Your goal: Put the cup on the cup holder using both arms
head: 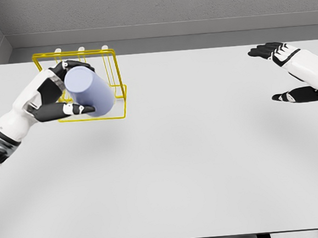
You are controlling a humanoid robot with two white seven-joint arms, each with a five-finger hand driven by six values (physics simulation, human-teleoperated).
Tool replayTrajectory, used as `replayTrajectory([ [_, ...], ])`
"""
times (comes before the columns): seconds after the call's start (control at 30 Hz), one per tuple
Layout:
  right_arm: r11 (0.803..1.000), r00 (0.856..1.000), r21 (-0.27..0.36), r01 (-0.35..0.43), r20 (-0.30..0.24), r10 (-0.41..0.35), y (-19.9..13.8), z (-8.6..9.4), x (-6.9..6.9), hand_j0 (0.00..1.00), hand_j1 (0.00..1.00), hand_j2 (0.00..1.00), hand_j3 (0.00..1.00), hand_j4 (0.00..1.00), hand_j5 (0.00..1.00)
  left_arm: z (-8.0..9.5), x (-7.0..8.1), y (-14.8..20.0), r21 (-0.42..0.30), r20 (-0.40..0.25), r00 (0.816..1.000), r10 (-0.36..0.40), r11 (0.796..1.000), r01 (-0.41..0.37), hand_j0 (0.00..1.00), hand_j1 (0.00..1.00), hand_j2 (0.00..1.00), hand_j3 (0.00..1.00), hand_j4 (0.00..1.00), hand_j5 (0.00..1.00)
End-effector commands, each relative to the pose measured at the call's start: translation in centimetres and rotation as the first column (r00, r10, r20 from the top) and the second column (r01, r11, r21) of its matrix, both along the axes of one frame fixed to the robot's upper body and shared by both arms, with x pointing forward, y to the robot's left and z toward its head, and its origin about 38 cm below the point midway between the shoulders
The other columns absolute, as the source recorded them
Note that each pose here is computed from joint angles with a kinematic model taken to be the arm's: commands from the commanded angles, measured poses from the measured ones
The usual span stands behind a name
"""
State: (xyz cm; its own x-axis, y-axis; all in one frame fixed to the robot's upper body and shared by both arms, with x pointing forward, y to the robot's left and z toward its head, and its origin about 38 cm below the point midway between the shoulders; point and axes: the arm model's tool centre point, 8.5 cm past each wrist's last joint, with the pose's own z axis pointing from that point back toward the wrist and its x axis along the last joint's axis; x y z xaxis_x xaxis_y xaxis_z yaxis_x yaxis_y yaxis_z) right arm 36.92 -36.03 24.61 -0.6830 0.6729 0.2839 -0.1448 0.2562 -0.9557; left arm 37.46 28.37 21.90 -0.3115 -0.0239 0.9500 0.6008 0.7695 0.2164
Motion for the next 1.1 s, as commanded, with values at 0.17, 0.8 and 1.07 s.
replayTrajectory([
  [0.17,1.0,1.0,0.007,0.001,0.0,-0.001,-0.1,0.1,0.0,1.0,1.0,1.0,1.0,1.0,1.0,-0.2,0.9,0.7,-0.002,-0.009,0.999,0.031,1.0,-0.031,0.64,0.64,0.64,0.64,0.64,0.64],
  [0.8,1.0,1.0,0.007,0.001,-0.002,-0.001,-0.1,0.0,0.0,1.0,1.0,1.0,1.0,1.0,1.0,-0.7,3.7,-0.4,-0.038,-0.03,0.997,0.067,0.997,-0.068,0.64,0.64,0.64,0.64,0.64,0.64],
  [1.07,1.0,1.0,0.007,0.001,-0.002,-0.001,-0.1,0.0,0.0,1.0,1.0,1.0,1.0,1.0,1.0,-0.7,4.4,-0.6,-0.044,-0.029,0.997,0.072,0.996,-0.074,0.64,0.64,0.64,0.64,0.64,0.64],
])
